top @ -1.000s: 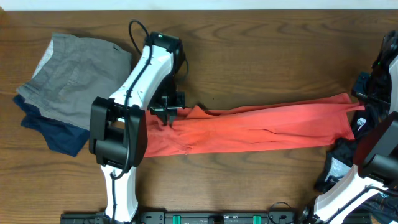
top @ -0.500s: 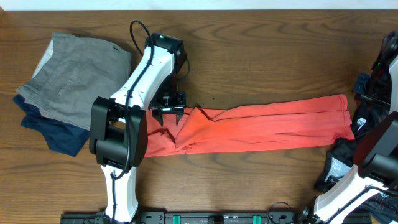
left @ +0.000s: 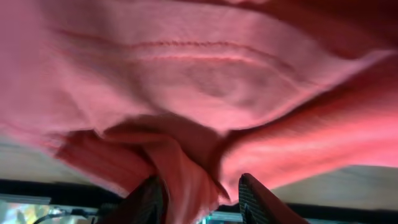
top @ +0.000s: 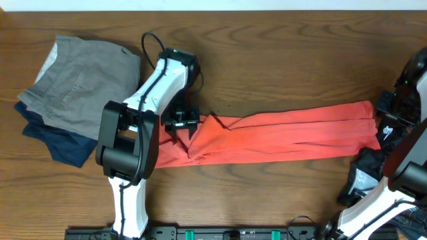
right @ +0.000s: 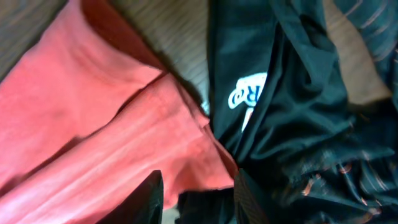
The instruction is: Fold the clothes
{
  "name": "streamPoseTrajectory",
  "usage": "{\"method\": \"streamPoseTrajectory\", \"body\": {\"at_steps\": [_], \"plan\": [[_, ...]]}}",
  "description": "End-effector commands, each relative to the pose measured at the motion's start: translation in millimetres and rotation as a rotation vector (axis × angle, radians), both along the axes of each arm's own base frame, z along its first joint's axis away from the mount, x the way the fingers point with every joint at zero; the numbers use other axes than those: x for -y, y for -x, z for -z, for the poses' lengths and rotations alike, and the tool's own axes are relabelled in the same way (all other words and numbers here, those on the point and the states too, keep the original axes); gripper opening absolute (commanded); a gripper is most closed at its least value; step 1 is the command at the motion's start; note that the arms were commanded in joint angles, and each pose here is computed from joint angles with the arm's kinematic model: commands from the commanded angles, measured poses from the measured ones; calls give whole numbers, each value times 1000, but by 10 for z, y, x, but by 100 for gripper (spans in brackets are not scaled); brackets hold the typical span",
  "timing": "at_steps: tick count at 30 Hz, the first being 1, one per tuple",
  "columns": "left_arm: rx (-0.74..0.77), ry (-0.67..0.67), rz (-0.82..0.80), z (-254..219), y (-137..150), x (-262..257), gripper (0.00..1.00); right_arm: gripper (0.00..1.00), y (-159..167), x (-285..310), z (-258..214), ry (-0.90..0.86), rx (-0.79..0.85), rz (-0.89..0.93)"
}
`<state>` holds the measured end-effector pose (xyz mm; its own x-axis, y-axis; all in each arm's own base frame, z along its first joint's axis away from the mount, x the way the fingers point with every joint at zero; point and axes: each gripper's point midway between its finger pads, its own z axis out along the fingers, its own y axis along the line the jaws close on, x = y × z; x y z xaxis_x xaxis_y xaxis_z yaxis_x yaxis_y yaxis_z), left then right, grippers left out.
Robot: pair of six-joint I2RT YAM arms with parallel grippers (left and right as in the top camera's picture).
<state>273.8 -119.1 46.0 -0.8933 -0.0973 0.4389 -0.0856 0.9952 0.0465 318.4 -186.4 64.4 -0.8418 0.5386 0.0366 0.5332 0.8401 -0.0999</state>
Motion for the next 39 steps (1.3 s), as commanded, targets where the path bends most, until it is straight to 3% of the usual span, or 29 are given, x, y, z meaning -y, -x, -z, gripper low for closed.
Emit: {"method": "streamPoseTrajectory", "body": {"at_steps": [1,9,21,22,27,28,33,39], "plan": [[2,-21,-20,121,75,-62,42,43,19,-14,137,-84,32,-59],[57,-60,-30,350,34,-141,34,51,-43,-171,402,-261,186,-138],[124,-114,-29,361,-108,-259,34,53,96,-262,891,-248,215,-149],[126,-113,-32,350,-118,-260,34,49,92,-281,904,-256,223,-149],[233,-77,-65,45,-285,-273,34,6,6,-331,861,-289,267,-151],[266,-67,-75,-55,-317,-290,36,1,-20,-334,829,-297,275,-151],[400,-33,-138,-505,-400,-442,46,1,-212,-329,503,-335,323,-169],[478,-25,-206,-779,-418,-625,49,1,-399,-475,4,-341,347,-265]]}}
